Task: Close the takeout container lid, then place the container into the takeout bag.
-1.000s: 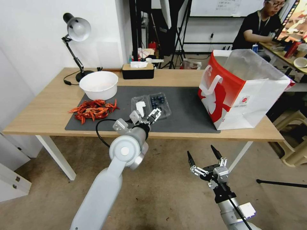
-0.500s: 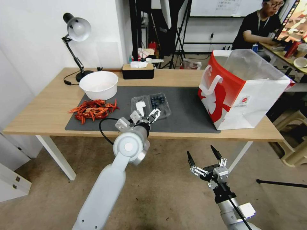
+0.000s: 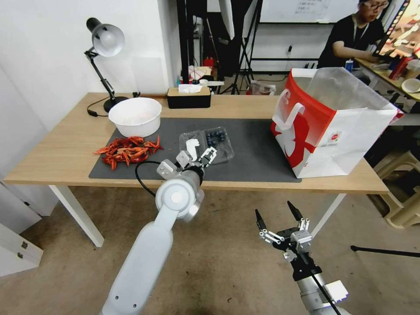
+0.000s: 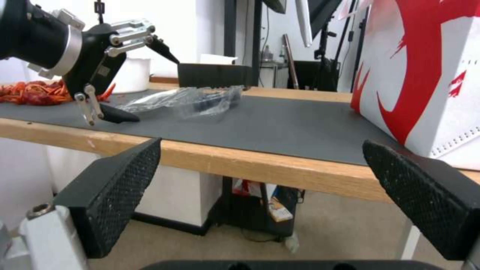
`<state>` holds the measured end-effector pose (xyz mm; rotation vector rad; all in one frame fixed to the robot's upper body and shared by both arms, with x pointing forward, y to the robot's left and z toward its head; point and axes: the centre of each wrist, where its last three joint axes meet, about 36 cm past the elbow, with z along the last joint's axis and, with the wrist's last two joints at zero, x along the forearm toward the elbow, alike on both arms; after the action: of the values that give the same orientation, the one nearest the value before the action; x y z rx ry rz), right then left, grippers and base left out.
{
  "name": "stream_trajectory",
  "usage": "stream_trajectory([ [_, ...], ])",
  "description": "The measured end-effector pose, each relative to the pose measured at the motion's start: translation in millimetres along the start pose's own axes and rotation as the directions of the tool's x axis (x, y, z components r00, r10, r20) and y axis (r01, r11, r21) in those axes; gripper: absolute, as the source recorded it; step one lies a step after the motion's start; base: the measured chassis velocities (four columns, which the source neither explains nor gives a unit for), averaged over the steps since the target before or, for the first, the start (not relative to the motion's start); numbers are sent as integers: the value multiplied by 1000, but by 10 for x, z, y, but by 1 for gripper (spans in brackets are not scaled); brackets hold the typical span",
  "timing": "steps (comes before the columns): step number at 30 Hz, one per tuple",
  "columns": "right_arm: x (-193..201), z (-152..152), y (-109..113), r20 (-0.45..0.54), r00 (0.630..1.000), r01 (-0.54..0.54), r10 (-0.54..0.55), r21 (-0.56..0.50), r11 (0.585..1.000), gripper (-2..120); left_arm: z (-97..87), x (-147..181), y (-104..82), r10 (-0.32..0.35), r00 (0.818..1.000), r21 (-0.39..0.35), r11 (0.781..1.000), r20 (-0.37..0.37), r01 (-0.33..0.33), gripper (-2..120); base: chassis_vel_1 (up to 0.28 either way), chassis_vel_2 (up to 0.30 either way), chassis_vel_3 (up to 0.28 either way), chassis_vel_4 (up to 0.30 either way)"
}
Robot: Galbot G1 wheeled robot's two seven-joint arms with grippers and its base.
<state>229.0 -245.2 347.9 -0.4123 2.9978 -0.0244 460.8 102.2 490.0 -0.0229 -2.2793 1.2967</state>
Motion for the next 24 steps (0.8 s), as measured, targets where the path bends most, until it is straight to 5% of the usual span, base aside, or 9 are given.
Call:
stream_trajectory([
  [6, 31, 25, 1, -5, 1000, 0, 0, 4, 1000, 100, 7, -2, 13, 30, 999, 38, 999, 29, -31, 100, 0, 0, 0, 0],
  [12, 43, 46, 30, -7, 1000, 0, 0, 3, 1000, 100, 15, 36, 41, 130, 987, 64, 989, 90, -136, 100, 0, 0, 0, 0],
  [13, 48, 53, 39, -7, 1000, 0, 0, 4, 1000, 100, 36, 50, 58, 187, 973, 37, 980, 134, -194, 100, 0, 0, 0, 0],
  [18, 60, 63, 46, -7, 1000, 1, -1, 9, 1000, 100, 63, 4, 109, 264, 943, -14, 964, 204, -267, 100, 0, 0, 0, 0],
  [24, 90, 76, 58, -7, 1000, -2, 2, 19, 1000, 100, 102, -57, 147, 359, 912, -70, 933, 199, -352, 100, 0, 0, 0, 0],
])
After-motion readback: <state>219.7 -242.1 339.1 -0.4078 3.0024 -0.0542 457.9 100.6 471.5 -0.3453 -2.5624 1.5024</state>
